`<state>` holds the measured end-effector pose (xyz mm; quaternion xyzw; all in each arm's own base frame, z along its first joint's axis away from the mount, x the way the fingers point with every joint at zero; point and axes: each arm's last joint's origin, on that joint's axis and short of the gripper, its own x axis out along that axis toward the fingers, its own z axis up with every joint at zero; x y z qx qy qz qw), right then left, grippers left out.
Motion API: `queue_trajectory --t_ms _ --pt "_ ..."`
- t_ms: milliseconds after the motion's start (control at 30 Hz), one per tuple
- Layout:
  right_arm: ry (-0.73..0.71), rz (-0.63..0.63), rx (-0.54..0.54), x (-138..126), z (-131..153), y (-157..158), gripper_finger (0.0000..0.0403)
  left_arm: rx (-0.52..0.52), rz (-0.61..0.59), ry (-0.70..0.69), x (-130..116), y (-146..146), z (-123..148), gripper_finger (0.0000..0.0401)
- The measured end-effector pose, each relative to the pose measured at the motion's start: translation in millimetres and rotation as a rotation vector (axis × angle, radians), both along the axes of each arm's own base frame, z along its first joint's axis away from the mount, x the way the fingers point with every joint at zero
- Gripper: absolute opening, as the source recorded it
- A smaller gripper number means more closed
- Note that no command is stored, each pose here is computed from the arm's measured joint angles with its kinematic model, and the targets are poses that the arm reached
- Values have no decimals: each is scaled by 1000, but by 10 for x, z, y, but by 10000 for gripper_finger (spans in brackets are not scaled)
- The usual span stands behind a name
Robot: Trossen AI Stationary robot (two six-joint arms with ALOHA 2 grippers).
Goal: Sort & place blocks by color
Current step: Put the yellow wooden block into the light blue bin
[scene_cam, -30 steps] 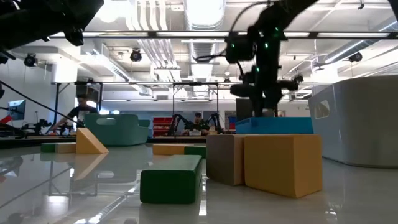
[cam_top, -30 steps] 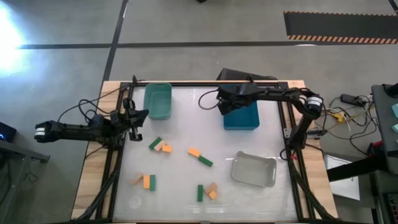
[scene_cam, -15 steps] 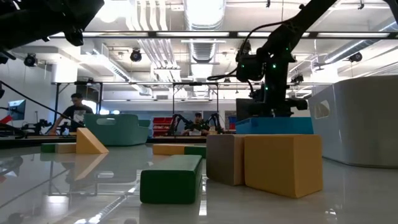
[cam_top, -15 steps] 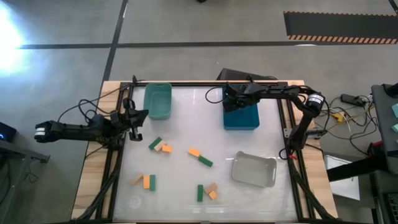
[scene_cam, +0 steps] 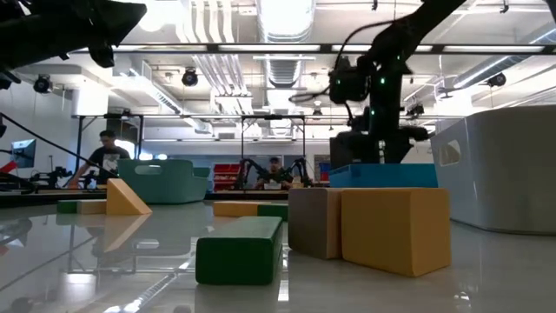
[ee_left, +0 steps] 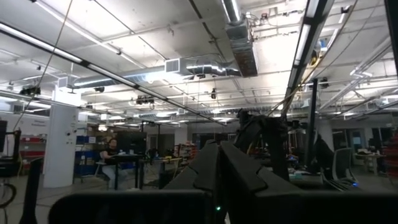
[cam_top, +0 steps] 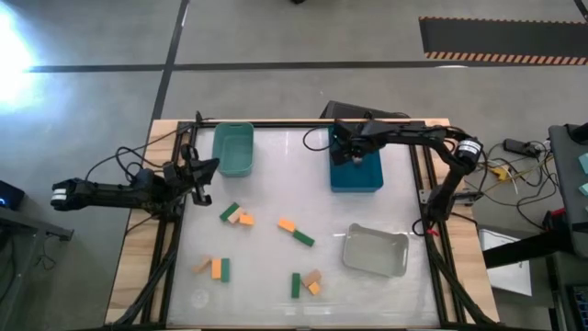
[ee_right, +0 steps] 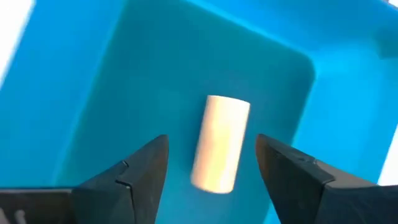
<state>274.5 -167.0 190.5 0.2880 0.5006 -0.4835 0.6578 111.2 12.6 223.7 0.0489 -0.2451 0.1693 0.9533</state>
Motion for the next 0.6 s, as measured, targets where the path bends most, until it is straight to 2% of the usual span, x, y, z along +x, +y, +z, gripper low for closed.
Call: queue_trajectory --t_ms 167,367,600 --pt "-48 127 -40 9 270 240 222 -65 -35 -23 0 1 0 1" --pt "-145 338 -107 -49 600 726 212 -164 -90 -36 26 2 -21 1" --pt "-349 583 -212 -202 717 1264 203 -318 -182 -46 80 1 -61 1"
